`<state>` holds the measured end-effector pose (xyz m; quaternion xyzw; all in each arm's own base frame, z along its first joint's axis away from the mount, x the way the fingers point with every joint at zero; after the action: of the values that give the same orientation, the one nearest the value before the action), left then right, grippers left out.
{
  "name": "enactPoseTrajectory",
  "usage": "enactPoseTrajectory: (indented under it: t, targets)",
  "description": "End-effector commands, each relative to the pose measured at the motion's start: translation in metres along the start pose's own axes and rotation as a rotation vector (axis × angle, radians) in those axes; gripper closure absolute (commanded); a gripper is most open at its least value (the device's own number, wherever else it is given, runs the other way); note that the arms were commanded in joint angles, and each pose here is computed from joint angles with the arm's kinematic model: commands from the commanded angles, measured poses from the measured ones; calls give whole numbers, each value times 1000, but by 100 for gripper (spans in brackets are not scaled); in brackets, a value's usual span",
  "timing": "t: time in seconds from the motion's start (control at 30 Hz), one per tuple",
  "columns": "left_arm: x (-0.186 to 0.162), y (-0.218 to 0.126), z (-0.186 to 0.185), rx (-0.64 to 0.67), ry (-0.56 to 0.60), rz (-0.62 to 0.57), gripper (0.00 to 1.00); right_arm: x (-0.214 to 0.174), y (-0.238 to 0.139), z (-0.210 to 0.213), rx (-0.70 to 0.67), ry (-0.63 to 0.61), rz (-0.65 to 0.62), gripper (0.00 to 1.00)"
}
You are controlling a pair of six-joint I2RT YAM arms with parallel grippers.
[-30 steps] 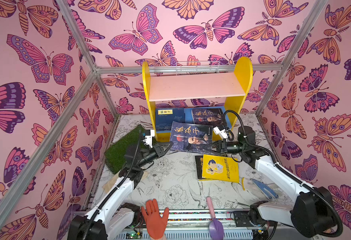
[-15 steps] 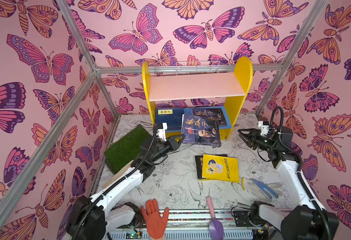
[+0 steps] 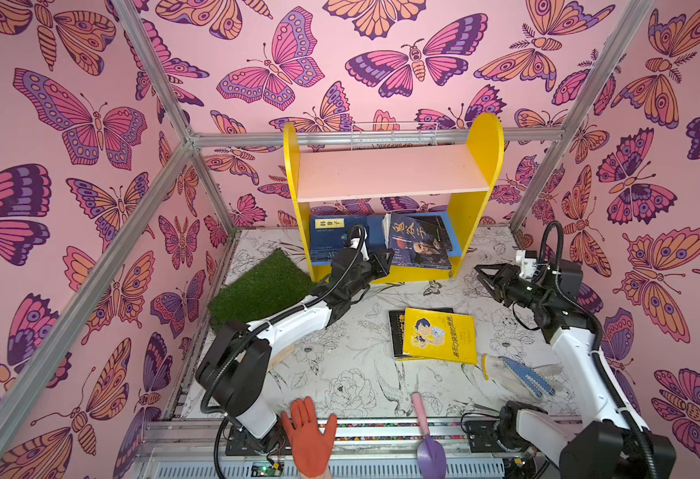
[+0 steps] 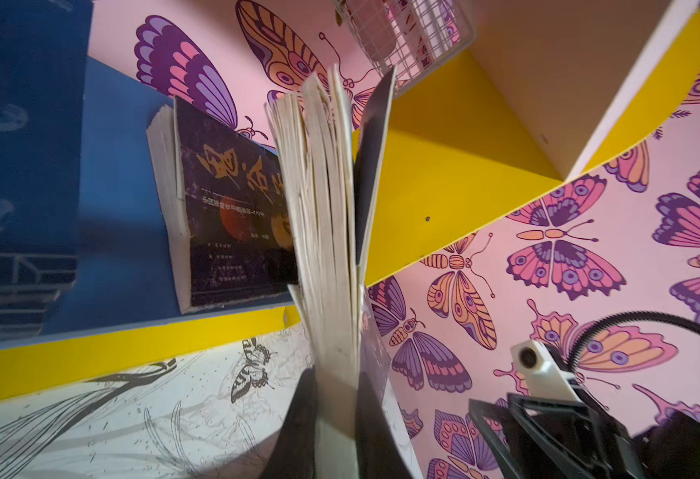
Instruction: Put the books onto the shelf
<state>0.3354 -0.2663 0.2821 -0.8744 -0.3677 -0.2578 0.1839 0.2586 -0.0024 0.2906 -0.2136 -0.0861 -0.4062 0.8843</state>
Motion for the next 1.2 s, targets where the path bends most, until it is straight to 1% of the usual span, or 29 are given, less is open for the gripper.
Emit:
enactPoseTrajectory:
  t: [0.0,0.17,0.27,0.4,0.47,0.63,0.8,0.83,0.87,0.97,1.03,1.17]
  targets:
    - [19,11,-24,-63,38,-142,100,-2,-4,3,-6,-16,-8,58]
    - [15,32,-17,-31,5,-196,100,-5,-4,3,-9,-25,1,59]
    - [17,42,-16,-45,-14,-226,100,-7,-2,4,-9,-36,14,60]
    - [17,54,-17,-74,-26,-235,100,-10,-1,6,-8,-52,30,60]
    - [16,60,-14,-73,-47,-233,100,-11,0,5,-14,-54,34,60]
    - [10,68,-7,-48,-55,-203,100,-12,0,3,-23,-51,38,60]
    - [6,72,0,-16,-37,-168,100,-12,1,3,-23,-54,40,60]
    - [5,73,3,-4,-34,-164,94,-12,1,3,-23,-54,41,61]
    - [5,74,4,3,-29,-164,79,-12,1,4,-22,-53,42,61]
    - [7,75,3,19,-1,-172,26,-13,0,4,-15,-57,47,64]
    - [10,76,0,24,10,-170,0,-13,0,5,-10,-63,51,65]
    - [13,76,-10,45,49,-178,1,-15,-1,5,-8,-66,54,66]
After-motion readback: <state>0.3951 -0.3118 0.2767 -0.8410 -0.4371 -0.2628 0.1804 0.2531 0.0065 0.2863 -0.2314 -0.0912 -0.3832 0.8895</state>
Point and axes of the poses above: each gripper's point midway between its finger pads, its own y axis out along the fingers, its own z axis along the line the jaws close on, x = y × z, the point moved 10 cm from there along -y, back along the fingers, and after that the axes turned 4 degrees about -y, right-handed, at the moved point
